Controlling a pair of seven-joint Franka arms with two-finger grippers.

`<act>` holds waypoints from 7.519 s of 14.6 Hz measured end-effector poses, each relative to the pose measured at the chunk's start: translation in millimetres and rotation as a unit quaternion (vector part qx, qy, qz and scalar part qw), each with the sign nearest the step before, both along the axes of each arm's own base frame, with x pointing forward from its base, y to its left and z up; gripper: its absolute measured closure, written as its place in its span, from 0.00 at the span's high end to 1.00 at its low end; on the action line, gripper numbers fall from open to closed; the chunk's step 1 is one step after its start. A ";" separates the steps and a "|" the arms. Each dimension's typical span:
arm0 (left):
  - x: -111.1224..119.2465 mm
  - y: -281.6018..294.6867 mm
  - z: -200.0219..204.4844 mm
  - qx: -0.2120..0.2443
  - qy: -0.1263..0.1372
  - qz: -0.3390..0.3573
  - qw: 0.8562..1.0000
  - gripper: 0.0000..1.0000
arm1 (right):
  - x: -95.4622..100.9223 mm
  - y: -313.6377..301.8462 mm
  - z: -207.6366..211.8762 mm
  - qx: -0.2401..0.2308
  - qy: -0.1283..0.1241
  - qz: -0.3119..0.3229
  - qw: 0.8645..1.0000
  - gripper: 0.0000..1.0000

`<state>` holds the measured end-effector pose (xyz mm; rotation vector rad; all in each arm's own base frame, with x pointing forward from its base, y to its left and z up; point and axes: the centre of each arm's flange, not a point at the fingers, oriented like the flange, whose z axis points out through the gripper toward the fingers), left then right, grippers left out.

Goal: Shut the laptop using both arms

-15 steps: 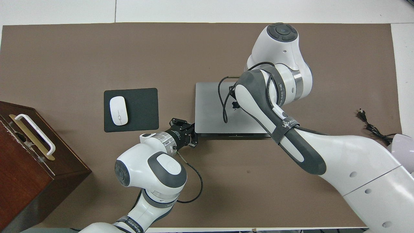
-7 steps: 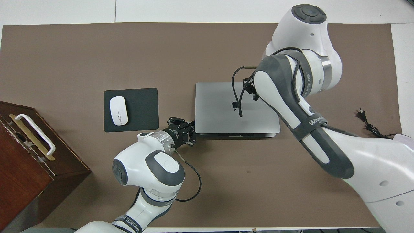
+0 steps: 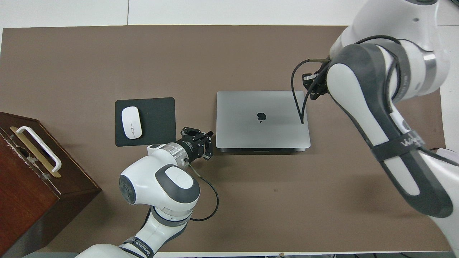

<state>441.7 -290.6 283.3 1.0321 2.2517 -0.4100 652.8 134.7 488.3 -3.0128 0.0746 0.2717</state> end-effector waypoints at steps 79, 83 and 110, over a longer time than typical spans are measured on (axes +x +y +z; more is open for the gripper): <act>92.8 229.4 294.9 0.305 -0.100 -0.807 0.497 1.00 | -111.9 -173.5 165.0 -0.068 -0.090 0.039 0.993 1.00; 96.4 229.3 296.3 0.317 -0.109 -0.801 0.496 1.00 | -113.9 -173.3 163.4 -0.067 -0.081 0.040 0.994 1.00; 95.5 239.4 323.8 0.315 -0.126 -0.820 0.460 1.00 | -113.9 -169.6 163.2 -0.066 -0.080 0.043 0.994 1.00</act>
